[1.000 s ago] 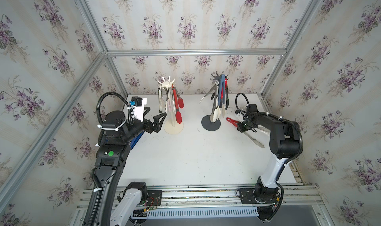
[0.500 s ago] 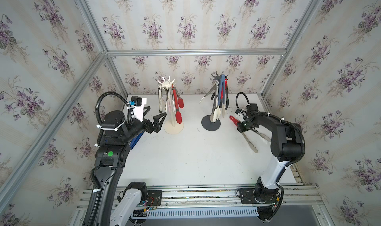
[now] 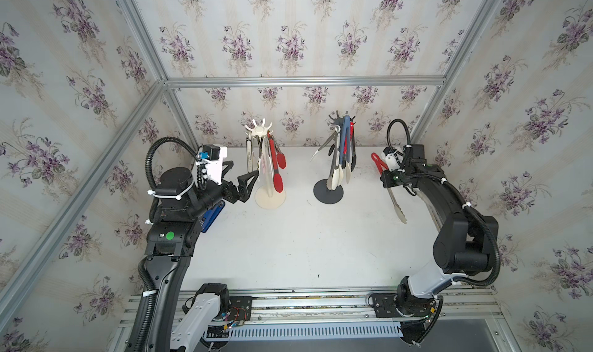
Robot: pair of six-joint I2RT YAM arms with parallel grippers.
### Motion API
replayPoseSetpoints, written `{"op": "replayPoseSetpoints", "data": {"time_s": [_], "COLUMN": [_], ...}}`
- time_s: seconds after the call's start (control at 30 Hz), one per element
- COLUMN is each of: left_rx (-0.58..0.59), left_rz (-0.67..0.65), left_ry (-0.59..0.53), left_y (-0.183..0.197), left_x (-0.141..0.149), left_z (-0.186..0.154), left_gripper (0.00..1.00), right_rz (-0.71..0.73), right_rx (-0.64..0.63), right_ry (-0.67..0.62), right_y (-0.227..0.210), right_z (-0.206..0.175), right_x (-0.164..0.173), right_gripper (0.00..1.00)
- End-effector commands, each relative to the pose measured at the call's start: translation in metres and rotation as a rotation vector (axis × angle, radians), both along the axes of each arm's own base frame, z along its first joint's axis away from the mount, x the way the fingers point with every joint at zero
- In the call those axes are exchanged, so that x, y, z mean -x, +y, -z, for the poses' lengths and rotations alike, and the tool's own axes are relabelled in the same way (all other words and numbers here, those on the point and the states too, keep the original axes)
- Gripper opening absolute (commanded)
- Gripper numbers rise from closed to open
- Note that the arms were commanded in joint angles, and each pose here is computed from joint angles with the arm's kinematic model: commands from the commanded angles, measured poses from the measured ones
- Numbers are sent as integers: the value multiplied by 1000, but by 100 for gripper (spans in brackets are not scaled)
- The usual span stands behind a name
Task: Hang food tongs on kitchen utensil racks
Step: Pick up the food tongs from the center of the board.
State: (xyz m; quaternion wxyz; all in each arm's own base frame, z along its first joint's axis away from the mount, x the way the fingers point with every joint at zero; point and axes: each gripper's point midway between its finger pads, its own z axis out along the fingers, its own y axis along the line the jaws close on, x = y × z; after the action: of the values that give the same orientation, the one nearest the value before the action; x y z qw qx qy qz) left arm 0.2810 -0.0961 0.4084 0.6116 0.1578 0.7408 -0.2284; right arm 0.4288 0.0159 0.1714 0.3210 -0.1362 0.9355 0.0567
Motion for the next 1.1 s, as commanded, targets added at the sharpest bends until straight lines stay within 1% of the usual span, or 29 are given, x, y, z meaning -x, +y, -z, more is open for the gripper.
{"op": "replayPoseSetpoints", "data": {"time_s": [0.0, 0.13, 0.23, 0.37, 0.53, 0.7, 0.8, 0.97, 1.07], "left_rx": [1, 8, 15, 22, 24, 38, 45, 63, 81], "left_rz": [15, 22, 23, 54, 108, 176, 226, 311, 363], "left_ry": [-20, -20, -16, -18, -28, -53, -75, -93, -105], "left_y": [-3, -5, -6, -15, -29, -44, -54, -71, -83], "left_x": [-3, -11, -17, -22, -25, -22, -18, -14, -13], "left_z": [-9, -17, -22, -30, -39, -54, -64, -74, -81], "left_gripper": [99, 99, 99, 99, 99, 99, 99, 99, 99], "right_rz": [9, 18, 1, -52, -177, -363, -478, -617, -684], "right_rx": [-35, -53, -92, -160, -274, -452, -566, -733, -799], "right_ry": [-67, -160, -230, -305, -411, -565, -633, -676, -694], "right_y": [3, 3, 8, 18, 43, 77, 94, 111, 119], "right_z": [-35, -80, -113, -152, -197, -258, -289, -322, -334], "right_x": [0, 4, 10, 20, 36, 64, 82, 103, 112], "right_gripper": [0, 0, 0, 0, 0, 0, 0, 0, 0]}}
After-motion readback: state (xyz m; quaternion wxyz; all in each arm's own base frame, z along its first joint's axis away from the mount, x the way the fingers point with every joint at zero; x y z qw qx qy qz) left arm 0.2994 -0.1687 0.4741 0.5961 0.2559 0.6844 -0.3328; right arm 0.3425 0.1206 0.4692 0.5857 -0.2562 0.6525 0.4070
